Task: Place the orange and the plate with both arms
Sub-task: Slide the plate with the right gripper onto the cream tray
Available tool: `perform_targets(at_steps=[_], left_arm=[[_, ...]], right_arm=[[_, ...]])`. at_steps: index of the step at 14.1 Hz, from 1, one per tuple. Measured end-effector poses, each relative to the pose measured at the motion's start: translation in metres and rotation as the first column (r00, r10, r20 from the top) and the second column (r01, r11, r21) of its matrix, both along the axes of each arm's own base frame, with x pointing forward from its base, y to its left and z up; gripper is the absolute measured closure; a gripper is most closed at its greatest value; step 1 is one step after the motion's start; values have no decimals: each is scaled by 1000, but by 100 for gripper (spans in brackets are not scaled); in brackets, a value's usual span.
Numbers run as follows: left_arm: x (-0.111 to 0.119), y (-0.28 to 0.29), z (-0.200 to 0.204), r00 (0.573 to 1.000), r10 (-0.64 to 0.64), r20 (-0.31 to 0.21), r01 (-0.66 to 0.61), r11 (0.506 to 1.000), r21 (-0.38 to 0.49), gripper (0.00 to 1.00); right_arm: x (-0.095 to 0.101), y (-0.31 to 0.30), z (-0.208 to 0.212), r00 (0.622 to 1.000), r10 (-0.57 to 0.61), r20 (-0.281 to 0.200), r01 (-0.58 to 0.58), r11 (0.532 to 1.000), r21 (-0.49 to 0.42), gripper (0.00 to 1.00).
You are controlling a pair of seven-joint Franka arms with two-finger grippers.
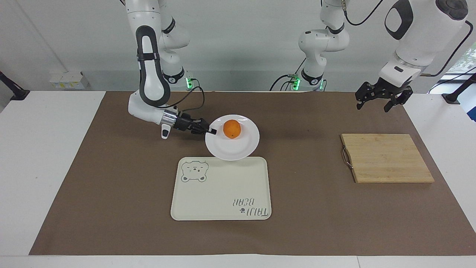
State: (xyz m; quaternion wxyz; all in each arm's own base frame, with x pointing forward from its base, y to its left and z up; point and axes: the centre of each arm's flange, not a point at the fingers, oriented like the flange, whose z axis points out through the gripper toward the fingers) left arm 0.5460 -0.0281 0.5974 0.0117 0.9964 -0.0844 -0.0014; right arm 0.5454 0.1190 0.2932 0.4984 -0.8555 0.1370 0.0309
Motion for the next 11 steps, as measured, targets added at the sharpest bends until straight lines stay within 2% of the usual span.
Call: perform_targets(at_steps=[3,6,11], left_arm=[[0,0,0,1000,0,0,0,1000,0,0],[0,0,0,1000,0,0,0,1000,0,0],[0,0,0,1000,0,0,0,1000,0,0]], right_arm=[[32,0,14,1000,-19,-7,18,999,-26,96],[62,-2,23,998,-67,6,68,997,-44,96],[92,-12,-9,996,-86,-3,86,994,-62,96]])
